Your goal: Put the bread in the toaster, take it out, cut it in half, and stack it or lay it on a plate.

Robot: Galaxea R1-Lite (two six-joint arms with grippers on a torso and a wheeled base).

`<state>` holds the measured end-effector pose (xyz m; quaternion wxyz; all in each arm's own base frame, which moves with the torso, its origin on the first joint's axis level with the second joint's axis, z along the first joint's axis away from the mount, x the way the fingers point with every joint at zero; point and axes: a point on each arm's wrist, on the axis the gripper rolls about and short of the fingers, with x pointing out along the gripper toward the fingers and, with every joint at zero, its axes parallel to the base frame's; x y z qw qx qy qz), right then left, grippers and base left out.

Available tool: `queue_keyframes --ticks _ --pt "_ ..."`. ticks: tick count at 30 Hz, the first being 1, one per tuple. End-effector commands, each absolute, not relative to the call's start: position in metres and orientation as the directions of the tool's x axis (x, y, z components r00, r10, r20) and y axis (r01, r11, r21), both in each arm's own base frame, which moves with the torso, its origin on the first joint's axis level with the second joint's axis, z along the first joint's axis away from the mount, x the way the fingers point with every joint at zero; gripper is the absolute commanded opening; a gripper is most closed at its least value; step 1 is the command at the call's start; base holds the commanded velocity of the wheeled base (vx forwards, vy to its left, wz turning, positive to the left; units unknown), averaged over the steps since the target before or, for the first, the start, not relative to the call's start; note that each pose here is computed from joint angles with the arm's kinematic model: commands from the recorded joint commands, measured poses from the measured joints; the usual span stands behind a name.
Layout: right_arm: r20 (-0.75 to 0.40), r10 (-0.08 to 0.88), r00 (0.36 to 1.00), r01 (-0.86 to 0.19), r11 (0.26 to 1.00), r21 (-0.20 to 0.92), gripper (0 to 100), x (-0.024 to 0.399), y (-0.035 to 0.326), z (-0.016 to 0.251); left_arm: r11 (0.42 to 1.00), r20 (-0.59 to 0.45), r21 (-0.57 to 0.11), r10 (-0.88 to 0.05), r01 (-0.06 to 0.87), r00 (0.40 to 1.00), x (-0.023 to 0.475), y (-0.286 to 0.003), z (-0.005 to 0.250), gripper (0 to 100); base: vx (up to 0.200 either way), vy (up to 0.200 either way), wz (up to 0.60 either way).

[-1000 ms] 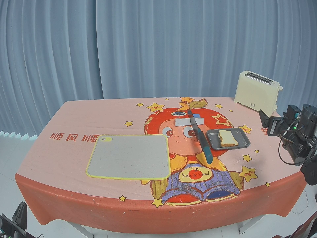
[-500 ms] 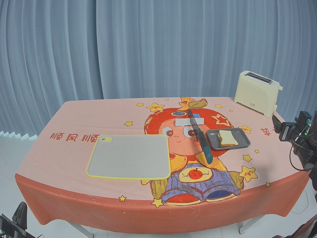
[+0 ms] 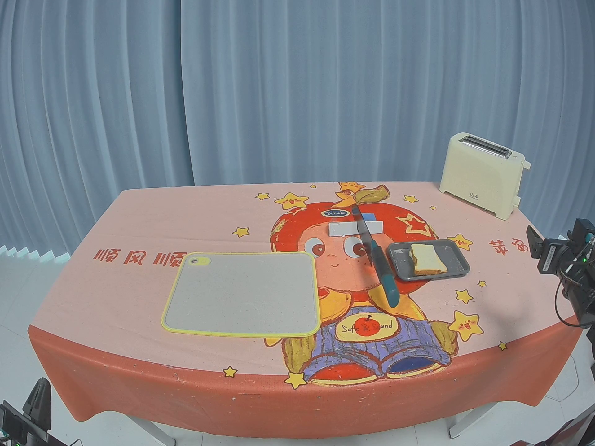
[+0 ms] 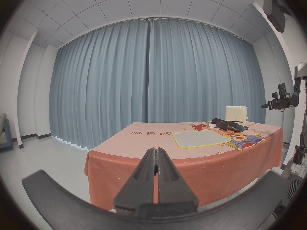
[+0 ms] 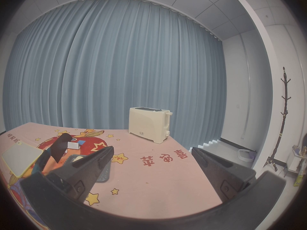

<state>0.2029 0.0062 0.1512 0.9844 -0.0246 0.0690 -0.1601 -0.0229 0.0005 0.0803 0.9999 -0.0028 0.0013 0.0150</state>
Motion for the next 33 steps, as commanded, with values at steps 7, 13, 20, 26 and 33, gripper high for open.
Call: queue_keyframes --ticks 7,13,20,26,33 --pt "-0.093 -0.333 0.938 0.327 0.942 -0.073 100 0.187 -0.002 0.157 1.000 -0.003 -0.006 0.031 -0.031 1.000 -0.023 0.000 0.075 0 0.000 0.000 0.00" --pt "-0.071 -0.347 0.935 0.343 0.937 -0.064 100 0.177 -0.005 0.160 1.000 -0.003 -0.006 0.031 -0.031 1.000 -0.023 0.000 0.075 0 0.000 0.000 0.00" --pt "-0.037 -0.347 0.937 0.345 0.937 -0.051 100 0.161 -0.005 0.164 1.000 -0.005 -0.006 0.031 -0.031 1.000 -0.023 0.000 0.075 0 0.000 0.000 0.00" --pt "-0.040 -0.360 0.932 0.358 0.932 -0.052 100 0.152 -0.008 0.160 1.000 -0.003 -0.006 0.031 -0.031 1.000 -0.023 0.000 0.075 0 0.000 0.000 0.00" --pt "-0.014 -0.360 0.933 0.359 0.932 -0.055 100 0.144 -0.008 0.163 1.000 -0.003 -0.006 0.031 -0.031 1.000 -0.023 0.000 0.075 0 0.000 0.000 0.00"
